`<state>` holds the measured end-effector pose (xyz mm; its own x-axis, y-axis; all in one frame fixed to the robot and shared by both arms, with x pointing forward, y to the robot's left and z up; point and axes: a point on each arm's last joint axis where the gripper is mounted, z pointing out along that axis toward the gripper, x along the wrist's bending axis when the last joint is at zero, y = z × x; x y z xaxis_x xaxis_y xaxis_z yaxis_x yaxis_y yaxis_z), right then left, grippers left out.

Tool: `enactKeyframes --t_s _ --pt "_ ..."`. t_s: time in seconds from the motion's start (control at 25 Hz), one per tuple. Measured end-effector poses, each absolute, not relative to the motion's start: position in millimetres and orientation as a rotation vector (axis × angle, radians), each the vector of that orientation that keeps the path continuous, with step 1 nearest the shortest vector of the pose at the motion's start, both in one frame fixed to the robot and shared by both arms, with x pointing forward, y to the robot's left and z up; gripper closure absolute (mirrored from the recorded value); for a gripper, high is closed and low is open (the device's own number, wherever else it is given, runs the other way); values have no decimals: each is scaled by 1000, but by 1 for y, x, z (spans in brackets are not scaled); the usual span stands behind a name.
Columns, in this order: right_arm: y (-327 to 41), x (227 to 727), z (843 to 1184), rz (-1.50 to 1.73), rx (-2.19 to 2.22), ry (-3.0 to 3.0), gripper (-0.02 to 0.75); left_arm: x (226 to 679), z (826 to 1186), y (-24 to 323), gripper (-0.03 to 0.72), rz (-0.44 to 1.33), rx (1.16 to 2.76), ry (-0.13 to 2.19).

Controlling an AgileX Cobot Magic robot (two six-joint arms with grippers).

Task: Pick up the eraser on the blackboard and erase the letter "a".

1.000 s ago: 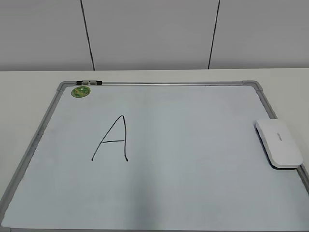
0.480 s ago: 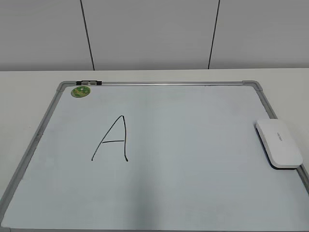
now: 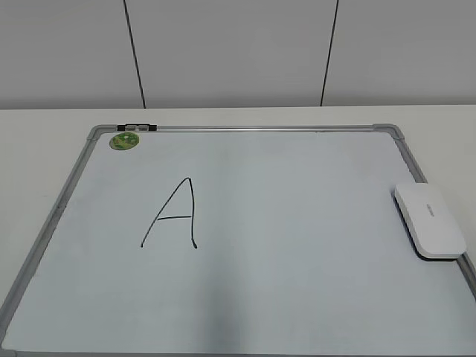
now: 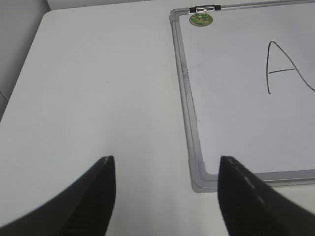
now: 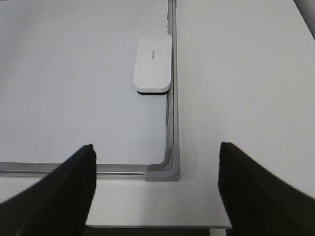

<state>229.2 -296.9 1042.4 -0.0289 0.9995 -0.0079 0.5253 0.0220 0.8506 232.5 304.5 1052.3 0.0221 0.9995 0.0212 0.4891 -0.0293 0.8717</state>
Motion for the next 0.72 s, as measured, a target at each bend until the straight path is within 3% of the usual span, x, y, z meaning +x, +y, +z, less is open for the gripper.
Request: enactKeyframes --t_s 0.72 --pt "-297 229 1042 902 1579 1633 164 232 1052 304 228 930 1604 1550"
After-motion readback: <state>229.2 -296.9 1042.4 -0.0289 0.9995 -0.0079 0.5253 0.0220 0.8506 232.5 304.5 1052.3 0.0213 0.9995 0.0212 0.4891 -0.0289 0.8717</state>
